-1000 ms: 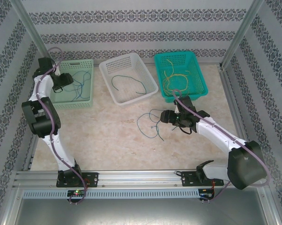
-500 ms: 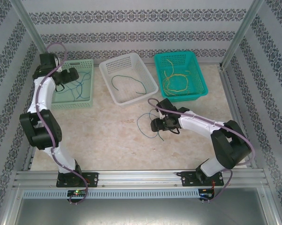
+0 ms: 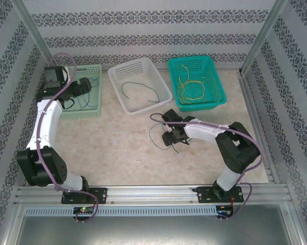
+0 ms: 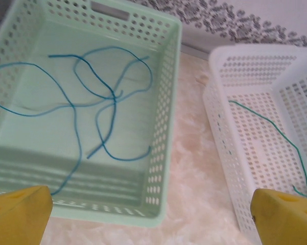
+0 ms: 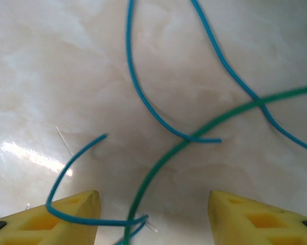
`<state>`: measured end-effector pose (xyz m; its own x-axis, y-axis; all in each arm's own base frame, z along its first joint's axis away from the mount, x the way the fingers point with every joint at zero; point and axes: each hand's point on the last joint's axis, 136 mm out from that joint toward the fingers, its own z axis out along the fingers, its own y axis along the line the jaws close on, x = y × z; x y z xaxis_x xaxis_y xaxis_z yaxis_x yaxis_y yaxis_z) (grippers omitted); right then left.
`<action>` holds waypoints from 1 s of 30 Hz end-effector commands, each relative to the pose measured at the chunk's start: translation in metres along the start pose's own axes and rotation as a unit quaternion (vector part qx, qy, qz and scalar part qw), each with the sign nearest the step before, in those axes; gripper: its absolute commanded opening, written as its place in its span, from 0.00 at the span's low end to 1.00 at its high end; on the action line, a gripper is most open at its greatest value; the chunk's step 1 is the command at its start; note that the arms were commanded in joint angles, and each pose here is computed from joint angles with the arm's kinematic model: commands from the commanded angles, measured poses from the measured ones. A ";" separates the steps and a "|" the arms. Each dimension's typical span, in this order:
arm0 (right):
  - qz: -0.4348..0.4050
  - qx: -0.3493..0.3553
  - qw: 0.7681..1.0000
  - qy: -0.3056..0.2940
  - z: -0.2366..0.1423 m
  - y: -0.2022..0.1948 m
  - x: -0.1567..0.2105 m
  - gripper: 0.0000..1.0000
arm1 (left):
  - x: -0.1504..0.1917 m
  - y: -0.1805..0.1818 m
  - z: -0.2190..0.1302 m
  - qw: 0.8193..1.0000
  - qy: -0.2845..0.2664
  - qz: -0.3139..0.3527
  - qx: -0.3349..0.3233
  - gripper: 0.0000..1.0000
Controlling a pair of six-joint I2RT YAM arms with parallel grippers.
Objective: Untangle the cables
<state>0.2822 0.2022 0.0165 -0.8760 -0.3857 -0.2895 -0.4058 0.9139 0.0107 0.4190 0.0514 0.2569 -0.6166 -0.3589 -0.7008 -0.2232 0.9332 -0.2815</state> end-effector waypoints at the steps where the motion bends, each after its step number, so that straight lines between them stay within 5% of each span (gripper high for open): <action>1: -0.028 0.030 0.999 -0.013 0.000 -0.002 -0.012 0.51 | -0.006 -0.015 -0.015 0.999 -0.028 -0.005 0.025 1.00; 11: -0.035 0.032 0.997 -0.058 -0.019 0.002 -0.021 0.08 | 0.021 -0.018 -0.018 0.999 -0.008 -0.010 0.037 1.00; 20: -0.017 -0.013 0.994 -0.108 -0.068 0.013 -0.029 0.02 | 0.045 -0.040 -0.007 0.998 0.017 0.008 0.052 1.00; 30: 0.012 -0.223 0.965 -0.138 -0.109 0.049 -0.027 0.01 | 0.094 -0.125 -0.010 0.977 0.042 0.097 0.187 1.00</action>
<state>0.2720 0.2344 0.1189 -0.7768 -0.3201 -0.5424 -0.5077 0.8278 0.2387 0.3837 -0.0729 0.2138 -0.7270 -0.2204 -0.6503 0.0487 0.9281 -0.3690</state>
